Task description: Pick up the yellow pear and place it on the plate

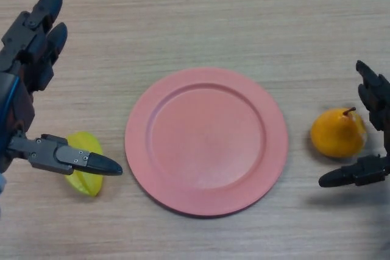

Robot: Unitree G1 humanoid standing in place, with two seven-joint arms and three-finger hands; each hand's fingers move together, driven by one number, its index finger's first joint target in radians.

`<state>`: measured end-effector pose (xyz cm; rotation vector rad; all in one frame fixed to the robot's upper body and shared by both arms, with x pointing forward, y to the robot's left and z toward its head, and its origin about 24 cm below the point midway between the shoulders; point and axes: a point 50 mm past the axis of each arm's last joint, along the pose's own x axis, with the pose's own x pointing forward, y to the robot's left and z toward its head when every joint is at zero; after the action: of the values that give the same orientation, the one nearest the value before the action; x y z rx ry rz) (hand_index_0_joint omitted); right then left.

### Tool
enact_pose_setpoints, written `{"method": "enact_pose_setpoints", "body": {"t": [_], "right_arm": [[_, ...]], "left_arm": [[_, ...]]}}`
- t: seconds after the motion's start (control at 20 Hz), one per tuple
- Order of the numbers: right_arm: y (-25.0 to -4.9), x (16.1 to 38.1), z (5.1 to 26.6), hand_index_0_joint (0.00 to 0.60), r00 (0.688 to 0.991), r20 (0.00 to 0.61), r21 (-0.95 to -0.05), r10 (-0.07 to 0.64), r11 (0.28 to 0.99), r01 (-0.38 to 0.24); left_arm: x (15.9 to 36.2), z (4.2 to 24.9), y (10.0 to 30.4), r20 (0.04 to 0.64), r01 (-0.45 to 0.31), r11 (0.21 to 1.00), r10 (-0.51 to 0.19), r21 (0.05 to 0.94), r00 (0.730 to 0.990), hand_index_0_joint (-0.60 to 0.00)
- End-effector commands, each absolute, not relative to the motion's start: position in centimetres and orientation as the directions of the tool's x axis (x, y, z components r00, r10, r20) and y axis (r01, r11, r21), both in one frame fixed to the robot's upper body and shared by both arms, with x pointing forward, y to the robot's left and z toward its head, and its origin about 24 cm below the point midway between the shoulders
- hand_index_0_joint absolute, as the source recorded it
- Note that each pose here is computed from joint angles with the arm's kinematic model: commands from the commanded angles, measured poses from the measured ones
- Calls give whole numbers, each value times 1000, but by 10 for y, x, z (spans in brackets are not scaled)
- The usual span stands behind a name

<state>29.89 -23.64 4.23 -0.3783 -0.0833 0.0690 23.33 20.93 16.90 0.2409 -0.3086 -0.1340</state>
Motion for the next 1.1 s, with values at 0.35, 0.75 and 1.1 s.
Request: {"method": "enact_pose_setpoints", "body": {"t": [0.35, 0.75, 1.1], "right_arm": [[-259, 314, 76, 550, 955, 296, -415, -16, 899, 144], [-263, 312, 93, 600, 954, 289, -316, -77, 933, 171], [-203, 305, 122, 600, 963, 265, -143, 48, 990, -10]], "left_arm": [[222, 196, 221, 453, -20, 955, -122, 296, 883, 0], [224, 192, 225, 433, -21, 959, -108, 283, 895, 0], [224, 193, 224, 418, 6, 964, -121, 266, 900, 0]]}}
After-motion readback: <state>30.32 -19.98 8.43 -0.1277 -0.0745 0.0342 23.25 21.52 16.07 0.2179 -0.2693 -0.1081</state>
